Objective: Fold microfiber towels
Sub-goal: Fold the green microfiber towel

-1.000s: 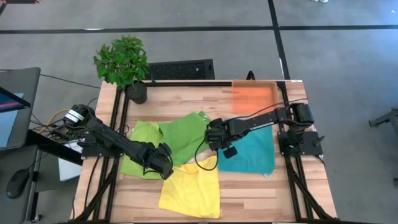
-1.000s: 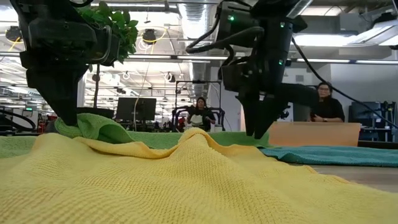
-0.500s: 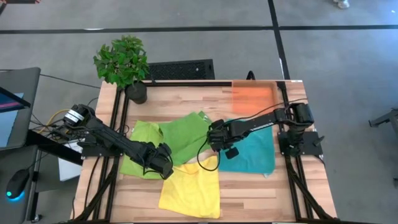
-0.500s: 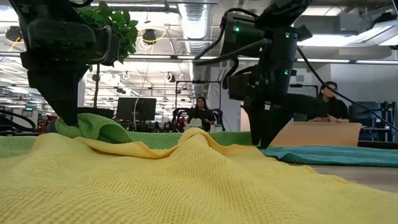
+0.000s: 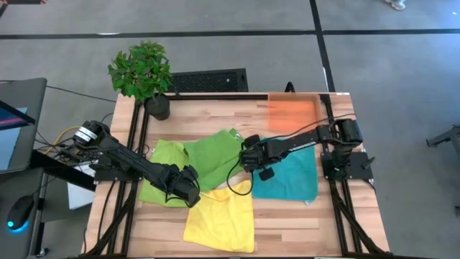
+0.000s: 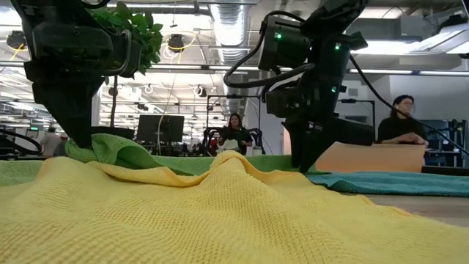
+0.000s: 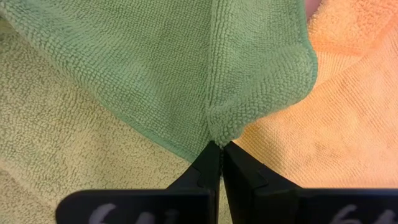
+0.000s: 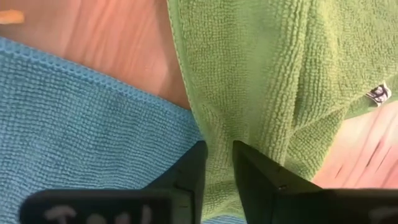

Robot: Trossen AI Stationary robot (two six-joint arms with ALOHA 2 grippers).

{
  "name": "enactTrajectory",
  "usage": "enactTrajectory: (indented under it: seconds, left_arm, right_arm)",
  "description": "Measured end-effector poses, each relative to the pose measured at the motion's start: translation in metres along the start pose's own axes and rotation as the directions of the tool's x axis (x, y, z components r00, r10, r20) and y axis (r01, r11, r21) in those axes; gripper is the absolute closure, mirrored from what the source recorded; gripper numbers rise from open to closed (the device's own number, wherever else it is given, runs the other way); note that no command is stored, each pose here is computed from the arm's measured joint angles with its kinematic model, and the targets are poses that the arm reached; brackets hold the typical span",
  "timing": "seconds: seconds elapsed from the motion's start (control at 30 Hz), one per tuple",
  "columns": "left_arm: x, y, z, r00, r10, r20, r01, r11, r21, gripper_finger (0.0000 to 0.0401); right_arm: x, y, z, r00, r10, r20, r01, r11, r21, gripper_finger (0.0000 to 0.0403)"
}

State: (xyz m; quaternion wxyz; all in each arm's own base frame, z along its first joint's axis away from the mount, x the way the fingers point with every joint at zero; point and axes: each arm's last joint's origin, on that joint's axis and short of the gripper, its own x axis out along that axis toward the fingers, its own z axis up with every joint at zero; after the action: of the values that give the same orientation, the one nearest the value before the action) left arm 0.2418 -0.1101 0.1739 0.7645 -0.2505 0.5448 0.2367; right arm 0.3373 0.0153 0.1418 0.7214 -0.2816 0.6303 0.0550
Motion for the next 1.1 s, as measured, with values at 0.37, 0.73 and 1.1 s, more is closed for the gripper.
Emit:
enactTrajectory:
  seconds: [0.37,0.73,1.1]
  left_arm:
    - [0.0,0.0,0.0,1.0,0.0,0.0,0.0,1.0,0.0,0.0401]
    - [-0.001,-0.008,-0.001,0.997,-0.067,0.03,0.066,0.998,0.016,0.0401]
    - [-0.004,-0.015,-0.012,0.992,-0.121,-0.032,0.119,0.992,-0.046,0.0401]
  right_arm:
    - [-0.001,0.002,0.001,1.0,0.028,0.013,-0.028,1.0,0.014,0.0392]
    - [-0.018,-0.005,0.006,0.998,0.047,-0.04,-0.046,0.998,0.032,0.0399]
    - [-0.041,-0.022,0.015,0.997,-0.032,-0.066,0.032,1.0,-0.001,0.0397]
